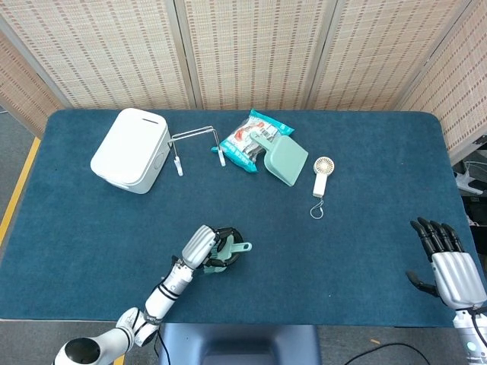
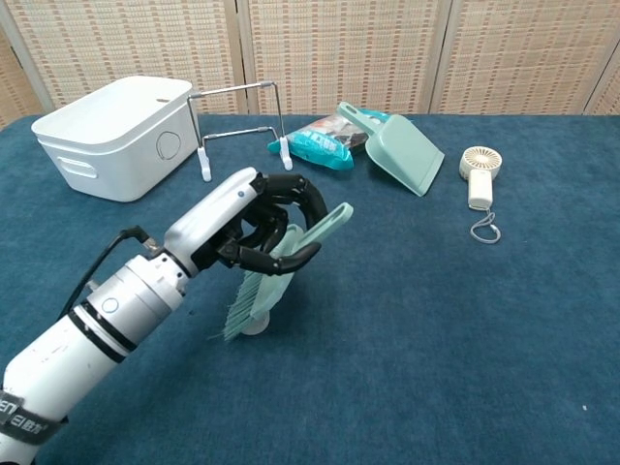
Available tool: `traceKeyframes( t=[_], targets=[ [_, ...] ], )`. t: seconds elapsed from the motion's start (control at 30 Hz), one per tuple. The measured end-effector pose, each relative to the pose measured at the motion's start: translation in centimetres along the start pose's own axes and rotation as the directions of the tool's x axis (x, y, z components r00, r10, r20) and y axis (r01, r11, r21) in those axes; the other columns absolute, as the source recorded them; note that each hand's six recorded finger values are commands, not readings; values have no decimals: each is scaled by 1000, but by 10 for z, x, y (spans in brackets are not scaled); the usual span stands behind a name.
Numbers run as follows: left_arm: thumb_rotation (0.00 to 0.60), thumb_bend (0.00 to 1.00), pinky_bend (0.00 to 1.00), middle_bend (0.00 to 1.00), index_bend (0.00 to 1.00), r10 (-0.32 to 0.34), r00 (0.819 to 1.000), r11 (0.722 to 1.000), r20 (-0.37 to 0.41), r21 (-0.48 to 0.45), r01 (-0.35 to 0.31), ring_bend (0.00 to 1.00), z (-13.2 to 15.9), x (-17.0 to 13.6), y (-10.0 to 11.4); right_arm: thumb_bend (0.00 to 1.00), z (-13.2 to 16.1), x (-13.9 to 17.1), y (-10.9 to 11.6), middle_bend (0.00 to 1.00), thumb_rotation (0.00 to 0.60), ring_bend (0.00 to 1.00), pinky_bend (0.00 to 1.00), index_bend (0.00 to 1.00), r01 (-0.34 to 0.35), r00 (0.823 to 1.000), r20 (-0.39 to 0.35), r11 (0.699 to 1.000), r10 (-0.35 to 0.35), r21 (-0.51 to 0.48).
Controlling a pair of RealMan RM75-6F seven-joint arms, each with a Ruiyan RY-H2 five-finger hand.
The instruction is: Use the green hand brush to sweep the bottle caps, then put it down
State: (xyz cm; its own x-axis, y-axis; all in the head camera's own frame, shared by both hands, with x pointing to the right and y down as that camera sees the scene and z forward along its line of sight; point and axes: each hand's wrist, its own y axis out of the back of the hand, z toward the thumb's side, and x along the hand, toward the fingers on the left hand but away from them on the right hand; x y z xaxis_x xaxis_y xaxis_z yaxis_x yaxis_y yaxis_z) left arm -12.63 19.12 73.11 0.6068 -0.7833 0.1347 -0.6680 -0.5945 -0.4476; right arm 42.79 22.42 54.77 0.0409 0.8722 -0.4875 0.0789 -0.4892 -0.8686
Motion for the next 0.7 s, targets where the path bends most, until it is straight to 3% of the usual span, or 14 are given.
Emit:
traceKeyframes(
  t=[0.37, 0.7],
  targets=[
    [600, 728, 957, 883, 739, -17, 999, 999, 30, -28, 18, 760, 15, 28, -17, 184, -3, 1, 4, 18, 600, 0, 0, 0, 10, 1000, 3, 1000, -10, -12],
    [600, 733, 956, 882, 739, 51, 996, 999, 76, 4, -51, 760, 17, 32, 17, 184, -4, 0, 2, 18, 600, 0, 0, 0, 2, 1000, 4, 1000, -2, -6]
  ],
)
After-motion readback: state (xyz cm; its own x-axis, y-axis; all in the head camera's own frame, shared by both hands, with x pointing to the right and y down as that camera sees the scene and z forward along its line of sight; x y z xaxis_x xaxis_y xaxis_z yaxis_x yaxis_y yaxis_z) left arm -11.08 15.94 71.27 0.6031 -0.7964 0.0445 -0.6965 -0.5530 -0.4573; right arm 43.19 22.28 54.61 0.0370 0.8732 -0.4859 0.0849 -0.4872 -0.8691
